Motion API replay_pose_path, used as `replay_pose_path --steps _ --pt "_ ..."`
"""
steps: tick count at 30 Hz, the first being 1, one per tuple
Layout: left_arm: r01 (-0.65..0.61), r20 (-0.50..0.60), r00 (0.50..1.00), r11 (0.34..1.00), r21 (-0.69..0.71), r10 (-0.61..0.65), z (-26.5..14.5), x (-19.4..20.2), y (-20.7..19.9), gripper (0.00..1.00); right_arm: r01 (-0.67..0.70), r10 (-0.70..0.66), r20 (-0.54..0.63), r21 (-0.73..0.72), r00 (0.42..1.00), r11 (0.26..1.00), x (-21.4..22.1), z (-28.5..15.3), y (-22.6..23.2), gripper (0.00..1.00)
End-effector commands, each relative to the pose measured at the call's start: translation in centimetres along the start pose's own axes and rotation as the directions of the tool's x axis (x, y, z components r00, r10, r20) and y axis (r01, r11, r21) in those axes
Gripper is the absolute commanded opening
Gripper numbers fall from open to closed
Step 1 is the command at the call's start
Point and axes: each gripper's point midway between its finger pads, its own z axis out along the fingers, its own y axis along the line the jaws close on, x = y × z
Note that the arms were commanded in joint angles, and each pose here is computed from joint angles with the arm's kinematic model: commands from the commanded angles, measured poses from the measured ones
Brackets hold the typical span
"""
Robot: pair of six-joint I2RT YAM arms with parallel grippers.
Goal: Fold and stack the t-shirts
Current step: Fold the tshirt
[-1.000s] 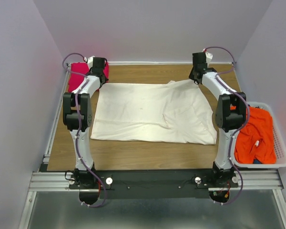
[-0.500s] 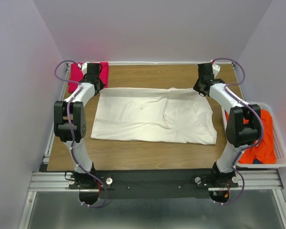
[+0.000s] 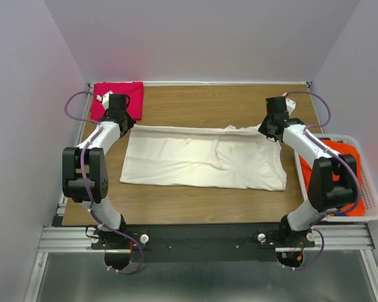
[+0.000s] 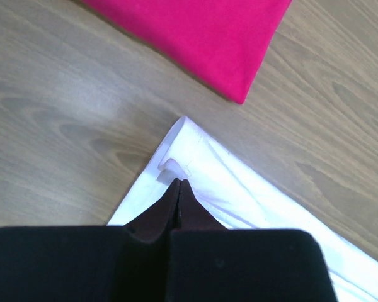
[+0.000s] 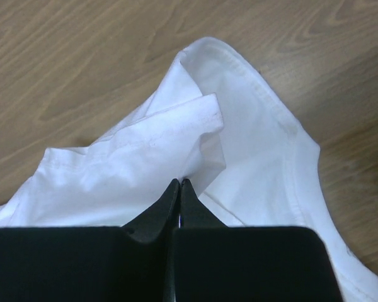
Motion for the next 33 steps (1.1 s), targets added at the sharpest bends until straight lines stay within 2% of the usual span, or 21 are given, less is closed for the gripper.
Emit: replay_pose_path --steps 1,14,23,33 --pt "0.026 0.034 0.999 0.999 0.029 -0.027 -1.4 -0.6 0.3 0.0 -0.032 0.032 -0.005 -0.005 0.999 0.999 0.7 -1.2 -0.9 0.06" --pt "0.045 0.021 0.999 0.998 0.037 -0.046 -3.0 0.7 2.5 0.0 -0.051 0.05 -0.042 -0.021 0.998 0.998 3.3 -2.6 -2.3 0.06" --pt "0.054 -0.031 0.998 0.997 0.053 -0.053 -3.1 3.7 3.5 0.0 -0.068 0.066 -0.057 -0.019 0.996 0.998 4.8 -3.4 -3.3 0.06" --pt "0.055 -0.037 0.998 0.997 0.055 -0.053 -3.6 4.4 4.2 0.0 -0.091 0.089 -0.077 -0.022 0.993 0.996 6.6 -4.3 -4.4 0.06"
